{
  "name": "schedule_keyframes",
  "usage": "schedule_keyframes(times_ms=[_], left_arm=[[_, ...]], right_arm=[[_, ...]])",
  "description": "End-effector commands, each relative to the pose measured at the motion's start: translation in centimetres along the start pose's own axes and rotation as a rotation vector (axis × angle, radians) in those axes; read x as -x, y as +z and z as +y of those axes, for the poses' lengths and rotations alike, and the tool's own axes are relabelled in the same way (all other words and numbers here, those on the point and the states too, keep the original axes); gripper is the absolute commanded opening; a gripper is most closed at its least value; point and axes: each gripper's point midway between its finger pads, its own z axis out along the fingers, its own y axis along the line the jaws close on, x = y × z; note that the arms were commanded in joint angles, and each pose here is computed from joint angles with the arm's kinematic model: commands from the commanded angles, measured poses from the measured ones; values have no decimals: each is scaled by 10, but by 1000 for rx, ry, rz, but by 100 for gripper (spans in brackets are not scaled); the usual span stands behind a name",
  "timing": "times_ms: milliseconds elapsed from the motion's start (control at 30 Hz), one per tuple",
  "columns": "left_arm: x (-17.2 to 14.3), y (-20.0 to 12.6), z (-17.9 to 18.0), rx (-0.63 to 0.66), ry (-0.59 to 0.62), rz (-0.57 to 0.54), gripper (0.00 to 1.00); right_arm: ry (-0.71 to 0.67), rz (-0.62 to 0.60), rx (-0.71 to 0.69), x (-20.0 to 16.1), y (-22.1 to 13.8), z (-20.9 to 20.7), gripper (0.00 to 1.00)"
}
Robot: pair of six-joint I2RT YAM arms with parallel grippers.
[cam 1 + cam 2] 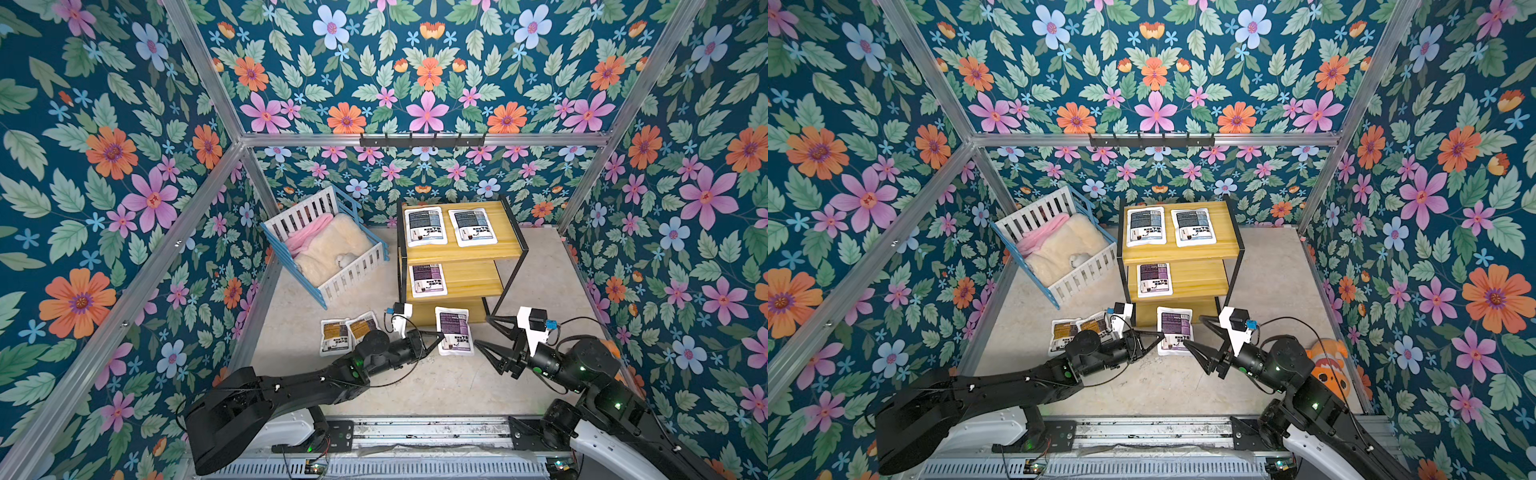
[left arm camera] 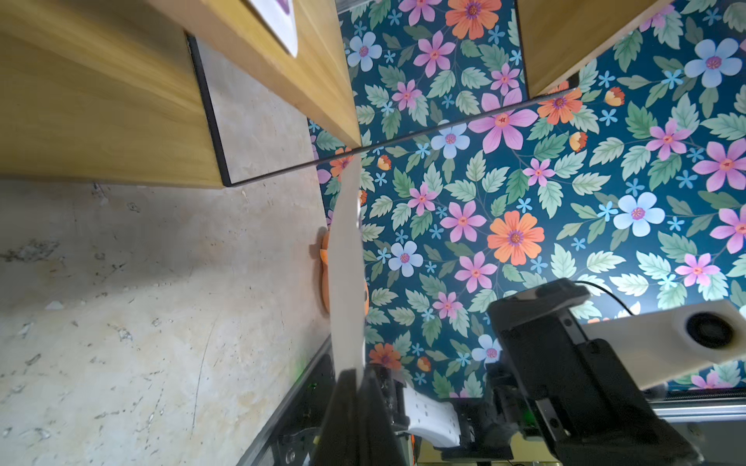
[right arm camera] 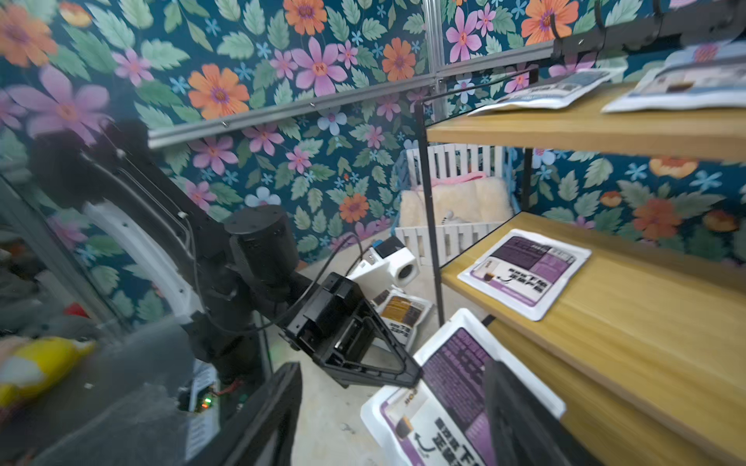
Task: Place the bagged coffee beans on the shelf by color
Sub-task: Pick up the bagged coffee beans at the center of the board.
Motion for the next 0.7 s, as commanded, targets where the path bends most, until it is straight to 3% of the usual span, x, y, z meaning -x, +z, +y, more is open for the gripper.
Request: schedule_keyframes(times_ms=[0, 167, 400, 667], left_arm=[[5, 2, -13, -35, 24, 1, 0], [16, 9, -39, -114, 24, -24, 0], [33, 34, -56, -168, -16, -70, 0], [61, 72, -61, -115, 68, -148, 0]], right_arm=[[-281, 250, -172, -34, -13, -33, 76], [-388, 333, -301, -35, -43, -52, 77], [-320, 213, -279, -7, -63, -37, 77], [-324, 129, -319, 5, -69, -40, 77]])
